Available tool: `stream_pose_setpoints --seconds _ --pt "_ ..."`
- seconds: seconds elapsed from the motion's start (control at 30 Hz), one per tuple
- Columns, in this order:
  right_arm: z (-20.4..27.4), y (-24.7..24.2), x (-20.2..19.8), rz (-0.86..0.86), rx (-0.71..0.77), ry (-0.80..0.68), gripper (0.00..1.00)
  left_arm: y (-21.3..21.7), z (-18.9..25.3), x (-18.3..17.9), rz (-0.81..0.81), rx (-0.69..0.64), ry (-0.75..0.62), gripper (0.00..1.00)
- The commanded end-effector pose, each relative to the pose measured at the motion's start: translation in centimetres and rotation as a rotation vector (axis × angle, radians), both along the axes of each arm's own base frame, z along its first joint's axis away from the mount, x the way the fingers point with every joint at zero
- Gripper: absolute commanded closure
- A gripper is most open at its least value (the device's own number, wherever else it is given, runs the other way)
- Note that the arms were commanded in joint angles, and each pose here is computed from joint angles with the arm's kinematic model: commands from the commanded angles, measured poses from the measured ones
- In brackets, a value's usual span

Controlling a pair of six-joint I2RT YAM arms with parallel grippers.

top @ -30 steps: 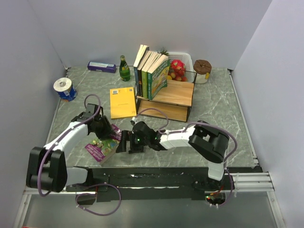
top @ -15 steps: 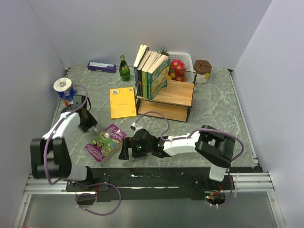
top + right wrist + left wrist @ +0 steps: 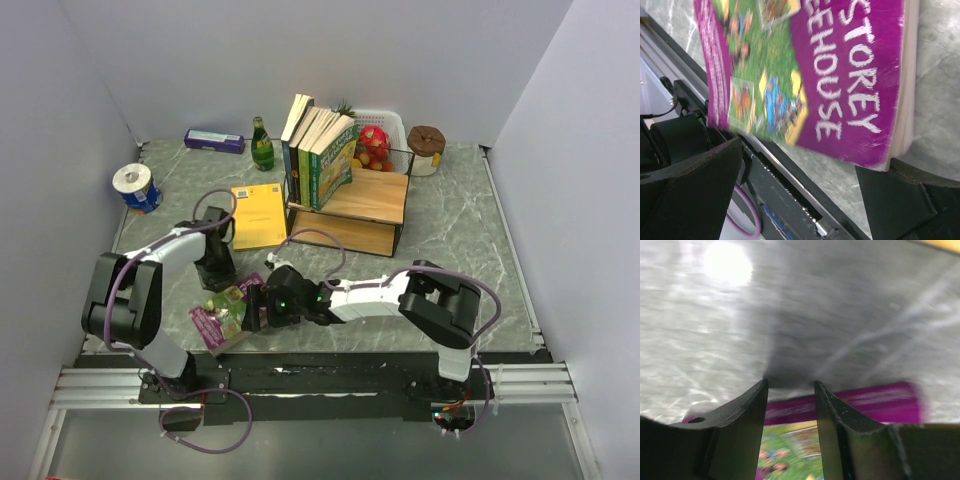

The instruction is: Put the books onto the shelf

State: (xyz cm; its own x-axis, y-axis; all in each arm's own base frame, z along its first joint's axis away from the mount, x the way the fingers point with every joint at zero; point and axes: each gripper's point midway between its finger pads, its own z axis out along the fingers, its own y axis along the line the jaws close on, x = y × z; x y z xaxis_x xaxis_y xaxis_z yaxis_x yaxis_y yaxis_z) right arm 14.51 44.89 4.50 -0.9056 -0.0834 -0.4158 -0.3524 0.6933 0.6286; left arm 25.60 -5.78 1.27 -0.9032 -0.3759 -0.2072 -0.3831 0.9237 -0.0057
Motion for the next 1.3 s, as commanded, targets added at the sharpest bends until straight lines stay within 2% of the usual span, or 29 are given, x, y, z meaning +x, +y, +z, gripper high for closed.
stream_pose_setpoints --seconds 0.0,0.07,0.3,0.43,0.6,0.67,0.8,0.93,1.17,1.27 --pt "-0.6 0.5 1.5 -0.029 -0.042 -0.002 0.03 -5.4 -1.1 -4.1 -0.089 -0.165 0.124 0.53" --pt "-0.7 0.4 1.7 -0.042 -0.036 0.004 0.03 -6.5 -0.3 -3.7 -0.081 -0.221 0.077 0.53" --pt "-0.3 0.7 2.6 -0.044 -0.052 -0.03 0.03 -10.8 0.5 -5.6 -0.087 -0.412 0.046 0.55" --pt "0.4 1.1 3.9 -0.056 -0.048 -0.074 0.08 -11.5 1.1 -6.3 -0.028 -0.482 -0.017 0.57" --pt "0.9 1.9 4.3 -0.042 -0.012 -0.081 0.19 -10.1 1.0 -6.4 0.006 -0.423 -0.053 0.58" --pt "1.3 2.1 4.4 -0.045 0.022 -0.107 0.19 -10.2 1.7 -6.0 0.009 -0.424 -0.07 0.58" --pt "2.1 1.8 5.7 -0.095 0.043 -0.169 0.14 -7.9 4.2 -3.4 0.024 -0.275 -0.173 0.56" --pt "2.7 2.1 7.0 -0.104 0.031 -0.24 0.11 -6.6 5.5 -2.0 0.005 -0.176 -0.179 0.53" --pt "3.5 4.2 8.3 -0.041 -0.001 -0.306 0.11 -3.6 5.0 -1.7 0.079 -0.151 -0.183 0.5" --pt "3.3 4.8 8.4 -0.004 -0.014 -0.319 0.1 -1.9 6.1 -0.8 0.142 -0.15 -0.23 0.5"
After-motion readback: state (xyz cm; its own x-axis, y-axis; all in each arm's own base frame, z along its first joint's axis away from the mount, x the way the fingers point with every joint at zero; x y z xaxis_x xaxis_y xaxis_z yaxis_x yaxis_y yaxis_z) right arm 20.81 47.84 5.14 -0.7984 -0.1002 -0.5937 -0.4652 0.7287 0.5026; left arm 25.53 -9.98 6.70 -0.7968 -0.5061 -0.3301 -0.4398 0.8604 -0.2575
